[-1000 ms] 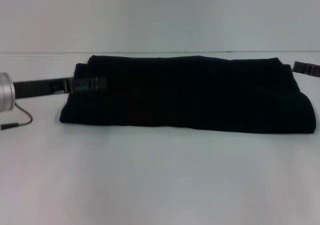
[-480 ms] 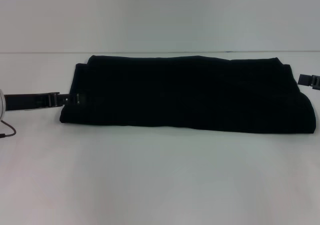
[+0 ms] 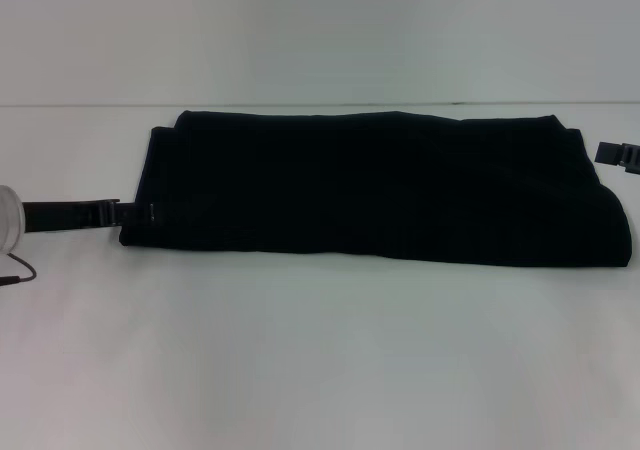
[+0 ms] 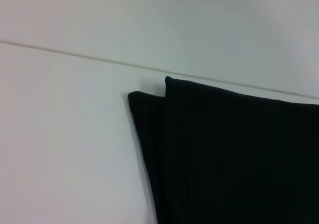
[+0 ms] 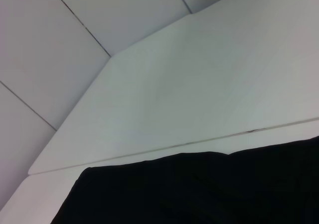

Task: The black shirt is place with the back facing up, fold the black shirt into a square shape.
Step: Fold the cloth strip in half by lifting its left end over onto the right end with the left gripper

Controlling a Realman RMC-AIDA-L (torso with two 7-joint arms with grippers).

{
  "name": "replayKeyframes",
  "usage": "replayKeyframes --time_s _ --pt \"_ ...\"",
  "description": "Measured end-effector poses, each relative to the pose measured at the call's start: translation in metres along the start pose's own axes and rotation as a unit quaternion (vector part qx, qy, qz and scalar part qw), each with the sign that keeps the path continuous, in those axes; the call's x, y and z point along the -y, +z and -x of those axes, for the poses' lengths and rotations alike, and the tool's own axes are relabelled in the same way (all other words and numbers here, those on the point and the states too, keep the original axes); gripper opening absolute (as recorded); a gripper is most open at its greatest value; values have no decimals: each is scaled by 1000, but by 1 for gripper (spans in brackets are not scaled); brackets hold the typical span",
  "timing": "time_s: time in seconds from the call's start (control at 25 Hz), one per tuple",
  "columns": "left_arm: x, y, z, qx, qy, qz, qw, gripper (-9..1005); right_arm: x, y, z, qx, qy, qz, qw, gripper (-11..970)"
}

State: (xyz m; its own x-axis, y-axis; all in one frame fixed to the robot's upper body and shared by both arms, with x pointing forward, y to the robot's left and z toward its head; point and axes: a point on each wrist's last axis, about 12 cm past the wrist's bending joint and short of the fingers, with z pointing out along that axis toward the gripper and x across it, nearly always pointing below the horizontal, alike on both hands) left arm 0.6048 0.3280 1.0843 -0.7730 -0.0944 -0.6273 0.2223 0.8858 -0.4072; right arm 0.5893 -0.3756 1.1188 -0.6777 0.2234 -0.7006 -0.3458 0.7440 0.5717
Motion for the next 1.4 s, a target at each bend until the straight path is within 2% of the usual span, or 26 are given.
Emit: replayKeyframes --time_s 0.32,0.72,0.96,1.2,1.4 --pt "8 8 -2 -21 21 -5 1000 860 2 0 0 3 1 -6 1000 861" --pt "8 7 -1 -21 34 -4 999 853 3 -2 -4 2 6 -9 1000 856" --pt "8 8 -1 -29 42 3 999 645 5 -3 -7 -7 6 -14 1000 853" --pt "7 8 0 -28 42 6 999 380 8 -5 -9 -25 7 -25 999 853" --pt "7 8 0 -27 43 7 999 288 11 -8 -7 -38 15 -39 998 853"
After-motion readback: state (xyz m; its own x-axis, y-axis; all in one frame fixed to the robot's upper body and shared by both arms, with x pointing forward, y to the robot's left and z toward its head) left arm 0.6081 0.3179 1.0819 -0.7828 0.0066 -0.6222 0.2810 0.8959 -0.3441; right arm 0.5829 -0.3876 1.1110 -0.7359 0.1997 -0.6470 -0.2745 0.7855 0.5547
